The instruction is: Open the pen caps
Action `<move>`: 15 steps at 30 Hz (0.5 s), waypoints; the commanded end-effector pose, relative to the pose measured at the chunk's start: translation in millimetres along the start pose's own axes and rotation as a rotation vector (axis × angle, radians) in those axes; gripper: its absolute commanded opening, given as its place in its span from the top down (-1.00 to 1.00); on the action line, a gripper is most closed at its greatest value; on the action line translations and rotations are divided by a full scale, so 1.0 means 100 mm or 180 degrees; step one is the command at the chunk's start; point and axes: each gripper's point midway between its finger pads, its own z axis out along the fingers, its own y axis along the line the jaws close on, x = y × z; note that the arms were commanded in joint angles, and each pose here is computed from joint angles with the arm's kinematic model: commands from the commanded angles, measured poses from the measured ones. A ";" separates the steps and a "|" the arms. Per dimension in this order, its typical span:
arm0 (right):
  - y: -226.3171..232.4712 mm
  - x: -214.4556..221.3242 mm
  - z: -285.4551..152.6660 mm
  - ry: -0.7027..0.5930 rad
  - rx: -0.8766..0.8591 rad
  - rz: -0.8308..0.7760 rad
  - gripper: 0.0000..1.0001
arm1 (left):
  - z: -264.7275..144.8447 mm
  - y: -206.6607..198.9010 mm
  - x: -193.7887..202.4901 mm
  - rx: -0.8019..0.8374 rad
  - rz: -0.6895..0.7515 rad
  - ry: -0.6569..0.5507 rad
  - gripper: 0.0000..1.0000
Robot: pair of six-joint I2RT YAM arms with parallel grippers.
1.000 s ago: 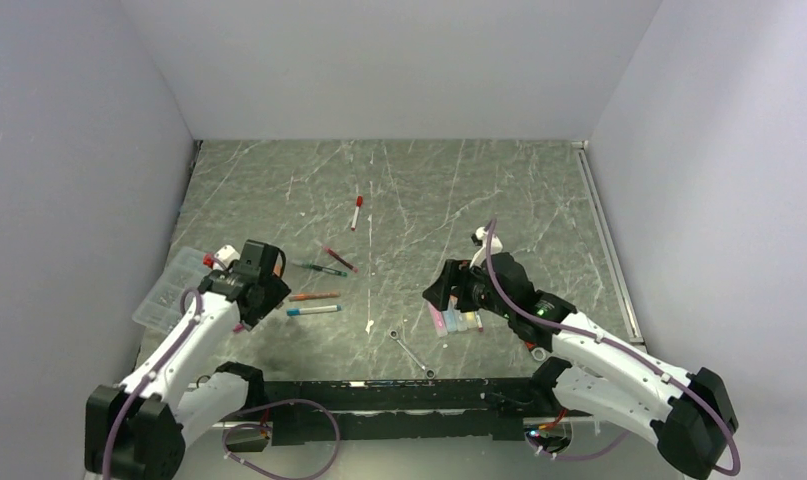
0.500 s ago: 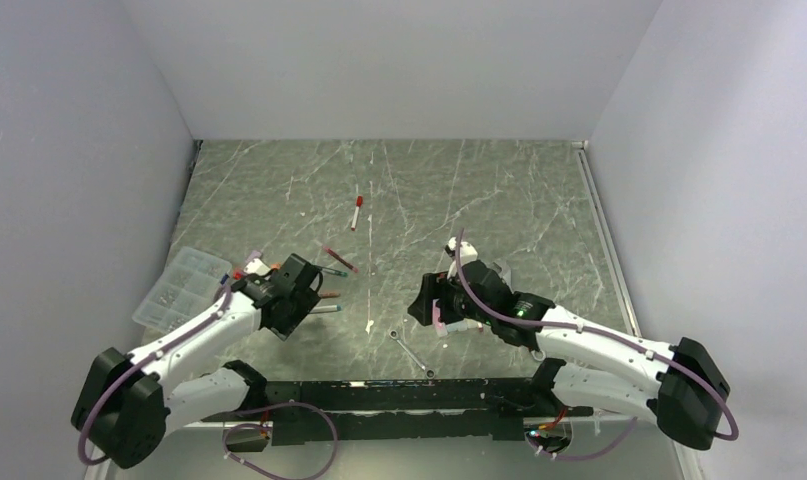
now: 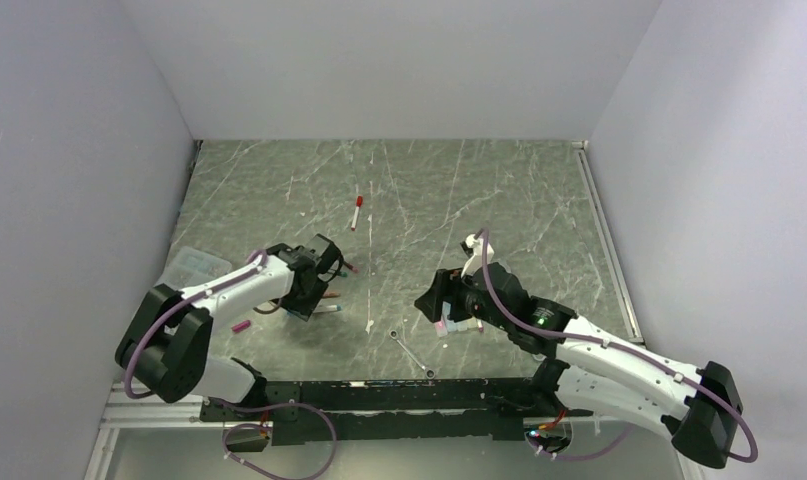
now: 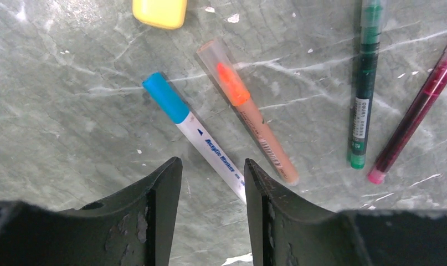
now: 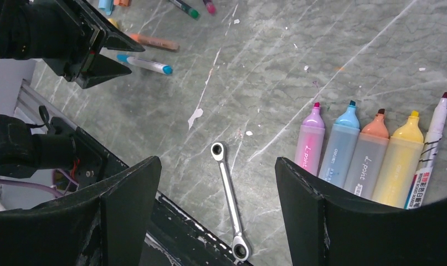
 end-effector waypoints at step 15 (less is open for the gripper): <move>0.02 -0.07 -0.05 -0.0073 0.0012 -0.0029 -0.58 | 0.23 0.18 0.09 -0.0351 -0.0180 0.0048 0.14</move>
